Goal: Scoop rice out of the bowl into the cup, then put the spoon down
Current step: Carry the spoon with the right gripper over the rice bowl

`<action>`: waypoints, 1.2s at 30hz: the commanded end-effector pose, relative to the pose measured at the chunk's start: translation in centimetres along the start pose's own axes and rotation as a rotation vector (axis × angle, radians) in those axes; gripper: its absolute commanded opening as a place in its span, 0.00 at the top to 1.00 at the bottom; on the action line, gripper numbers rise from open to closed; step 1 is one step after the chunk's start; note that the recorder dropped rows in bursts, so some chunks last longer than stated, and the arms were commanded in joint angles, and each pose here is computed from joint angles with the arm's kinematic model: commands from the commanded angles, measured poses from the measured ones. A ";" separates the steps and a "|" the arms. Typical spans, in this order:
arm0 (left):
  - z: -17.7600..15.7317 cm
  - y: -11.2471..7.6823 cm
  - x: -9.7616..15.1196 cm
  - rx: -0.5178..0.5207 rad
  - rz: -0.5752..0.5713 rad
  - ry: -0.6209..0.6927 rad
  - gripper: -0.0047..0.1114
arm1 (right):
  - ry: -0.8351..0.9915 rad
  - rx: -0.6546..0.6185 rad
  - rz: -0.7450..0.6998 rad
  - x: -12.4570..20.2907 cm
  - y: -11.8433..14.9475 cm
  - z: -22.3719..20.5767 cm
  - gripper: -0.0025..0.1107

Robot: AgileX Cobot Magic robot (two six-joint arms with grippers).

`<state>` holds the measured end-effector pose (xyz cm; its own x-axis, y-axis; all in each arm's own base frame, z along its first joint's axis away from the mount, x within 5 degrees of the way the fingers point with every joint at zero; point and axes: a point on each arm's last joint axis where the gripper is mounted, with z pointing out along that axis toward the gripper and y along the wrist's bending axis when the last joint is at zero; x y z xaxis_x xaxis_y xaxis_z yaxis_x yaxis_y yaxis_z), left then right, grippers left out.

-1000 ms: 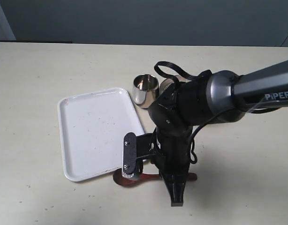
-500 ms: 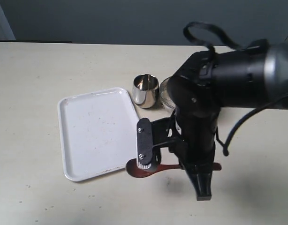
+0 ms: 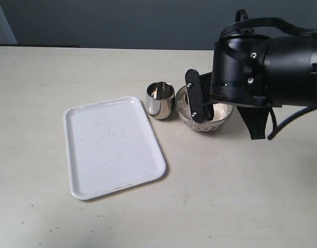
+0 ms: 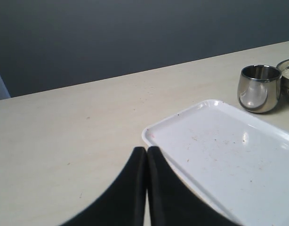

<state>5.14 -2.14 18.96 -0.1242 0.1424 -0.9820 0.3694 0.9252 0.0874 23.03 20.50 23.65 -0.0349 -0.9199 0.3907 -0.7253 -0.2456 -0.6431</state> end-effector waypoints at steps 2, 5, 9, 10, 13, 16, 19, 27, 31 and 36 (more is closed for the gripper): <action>-0.1 0.0 -0.2 0.001 -0.001 -0.019 0.96 | 0.131 -0.018 -0.021 0.6 -0.3 4.5 0.99; -0.1 0.0 -0.2 0.001 -0.001 -0.019 0.96 | 0.174 0.061 0.029 0.4 -0.7 5.6 0.99; -0.1 0.0 -0.2 0.001 -0.001 -0.019 0.96 | 0.155 0.142 0.019 -0.5 -1.0 6.4 0.99; -0.1 0.0 -0.2 0.001 -0.001 -0.019 0.96 | 0.152 0.144 0.006 -0.8 -0.9 6.6 0.99; -0.1 0.0 -0.2 0.001 -0.001 -0.019 0.96 | 0.206 0.156 -0.048 -1.2 -0.5 7.6 0.99; -0.1 0.0 -0.2 0.001 -0.001 -0.019 0.96 | 0.235 0.154 -0.079 -1.6 -0.1 8.2 0.99; -0.1 0.0 -0.2 0.001 -0.001 -0.019 0.96 | 0.234 0.152 -0.058 -1.9 -0.4 8.4 0.99; -0.1 0.0 -0.2 0.001 -0.001 -0.019 0.96 | 0.202 0.151 -0.033 -3.3 -1.2 8.9 0.99; -0.1 0.0 -0.2 0.001 -0.001 -0.019 0.96 | 0.212 0.136 -0.047 -4.1 -0.9 9.7 0.99; -0.1 0.0 -0.2 0.001 -0.001 -0.019 0.96 | 0.224 0.117 -0.086 -4.7 -0.1 10.7 0.99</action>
<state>5.14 -2.14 18.96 -0.1242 0.1424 -0.9820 0.3694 0.9252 0.0874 30.35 21.63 15.18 -0.1372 -0.8158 0.5618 -0.6439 -0.3576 -0.6764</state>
